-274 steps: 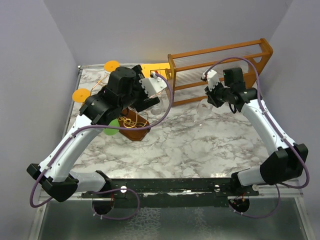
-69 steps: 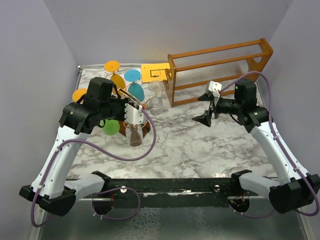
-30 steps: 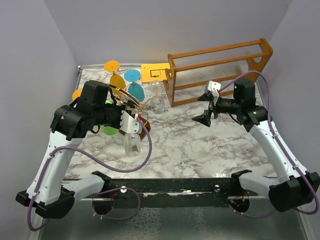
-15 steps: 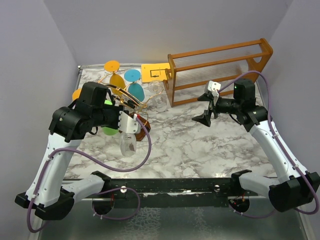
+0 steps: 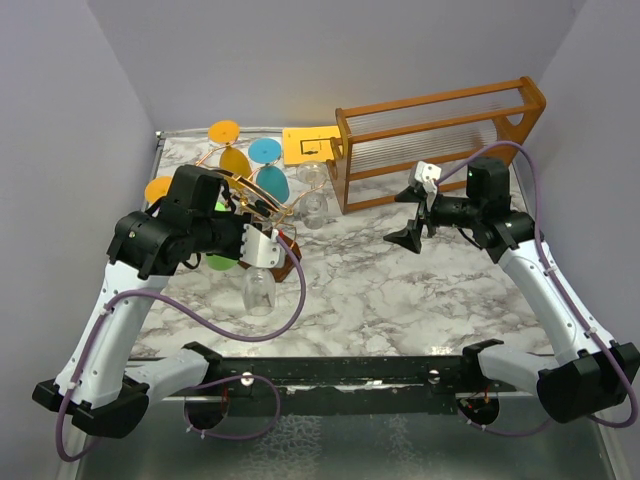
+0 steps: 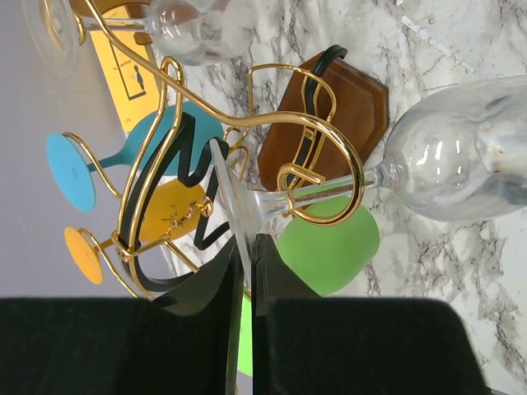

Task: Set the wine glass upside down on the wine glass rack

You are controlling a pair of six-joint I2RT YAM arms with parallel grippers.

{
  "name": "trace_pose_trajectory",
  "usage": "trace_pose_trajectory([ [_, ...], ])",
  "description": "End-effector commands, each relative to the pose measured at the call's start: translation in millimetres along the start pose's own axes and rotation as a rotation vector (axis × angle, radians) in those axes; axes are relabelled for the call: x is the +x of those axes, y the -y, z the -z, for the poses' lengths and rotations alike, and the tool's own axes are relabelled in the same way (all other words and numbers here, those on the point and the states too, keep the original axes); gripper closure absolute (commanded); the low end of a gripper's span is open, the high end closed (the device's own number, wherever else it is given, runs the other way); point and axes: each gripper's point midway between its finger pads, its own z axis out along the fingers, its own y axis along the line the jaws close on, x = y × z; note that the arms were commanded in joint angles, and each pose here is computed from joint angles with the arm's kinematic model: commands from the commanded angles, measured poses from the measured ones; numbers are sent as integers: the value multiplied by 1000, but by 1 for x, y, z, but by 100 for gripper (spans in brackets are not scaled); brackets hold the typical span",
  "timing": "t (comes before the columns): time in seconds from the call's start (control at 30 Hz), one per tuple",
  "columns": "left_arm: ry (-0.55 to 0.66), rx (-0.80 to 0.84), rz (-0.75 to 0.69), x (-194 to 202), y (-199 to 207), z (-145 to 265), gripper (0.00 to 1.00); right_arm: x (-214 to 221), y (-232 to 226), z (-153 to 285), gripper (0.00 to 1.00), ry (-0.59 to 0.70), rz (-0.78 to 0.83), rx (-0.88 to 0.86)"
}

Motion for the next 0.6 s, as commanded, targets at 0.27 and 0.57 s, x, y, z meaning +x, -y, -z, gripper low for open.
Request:
trace_pose_trajectory([
  [0.27, 39, 59, 8, -5, 14, -7, 80, 4, 3, -2, 2, -9, 6, 3],
  [0.57, 42, 77, 0, -7, 19, -5, 71, 5, 4, -2, 2, -10, 7, 5],
])
